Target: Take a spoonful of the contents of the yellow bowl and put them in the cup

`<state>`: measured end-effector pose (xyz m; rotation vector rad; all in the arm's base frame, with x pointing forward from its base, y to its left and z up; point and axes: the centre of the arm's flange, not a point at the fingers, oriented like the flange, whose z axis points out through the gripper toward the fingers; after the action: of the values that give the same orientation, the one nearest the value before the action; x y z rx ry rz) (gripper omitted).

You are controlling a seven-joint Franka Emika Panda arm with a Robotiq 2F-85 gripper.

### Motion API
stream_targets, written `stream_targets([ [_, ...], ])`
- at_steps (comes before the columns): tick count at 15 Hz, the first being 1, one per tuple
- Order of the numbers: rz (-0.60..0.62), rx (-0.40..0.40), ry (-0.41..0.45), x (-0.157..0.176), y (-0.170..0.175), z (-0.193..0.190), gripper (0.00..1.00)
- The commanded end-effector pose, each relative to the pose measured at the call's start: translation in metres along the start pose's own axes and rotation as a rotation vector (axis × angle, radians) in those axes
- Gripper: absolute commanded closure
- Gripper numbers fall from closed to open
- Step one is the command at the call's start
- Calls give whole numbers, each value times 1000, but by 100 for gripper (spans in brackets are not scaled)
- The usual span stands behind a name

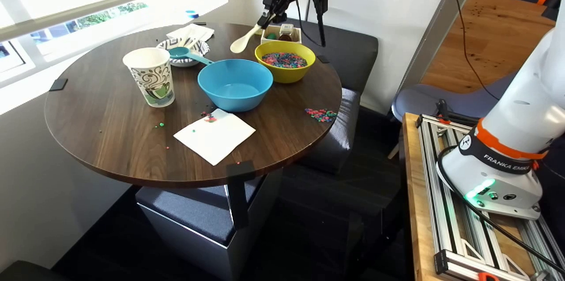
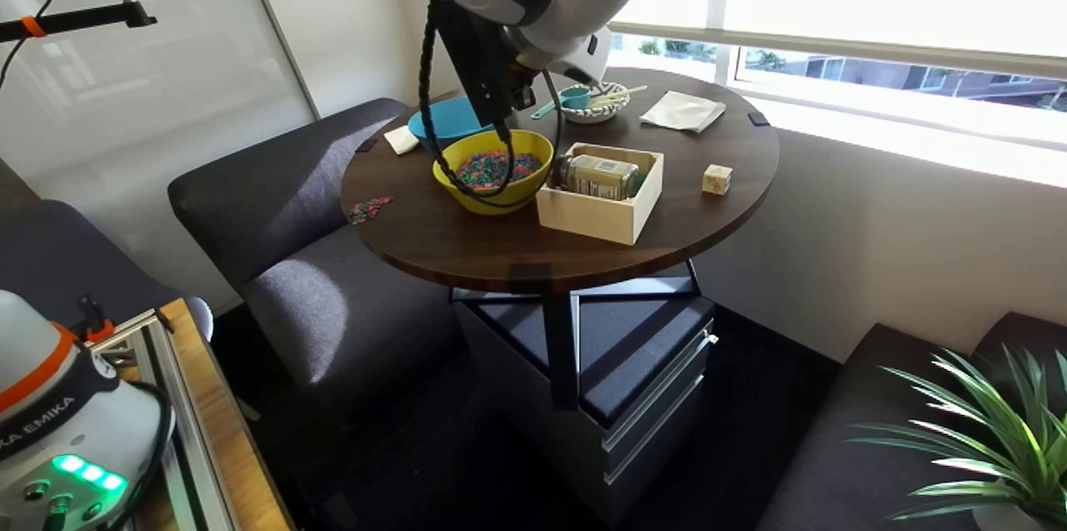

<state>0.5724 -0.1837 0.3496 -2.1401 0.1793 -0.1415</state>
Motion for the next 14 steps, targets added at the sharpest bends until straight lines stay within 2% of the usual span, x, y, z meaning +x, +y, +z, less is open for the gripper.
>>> stream_targets([
  [1,84,-26,-56,-20,0,29,99],
  [5,114,-48,-111,-24,-3,50,99],
  [9,112,-157,-96,-13,-1,67,99],
  [13,115,-197,-104,-8,-6,81,99],
  [14,114,-213,-105,-8,-7,83,70],
])
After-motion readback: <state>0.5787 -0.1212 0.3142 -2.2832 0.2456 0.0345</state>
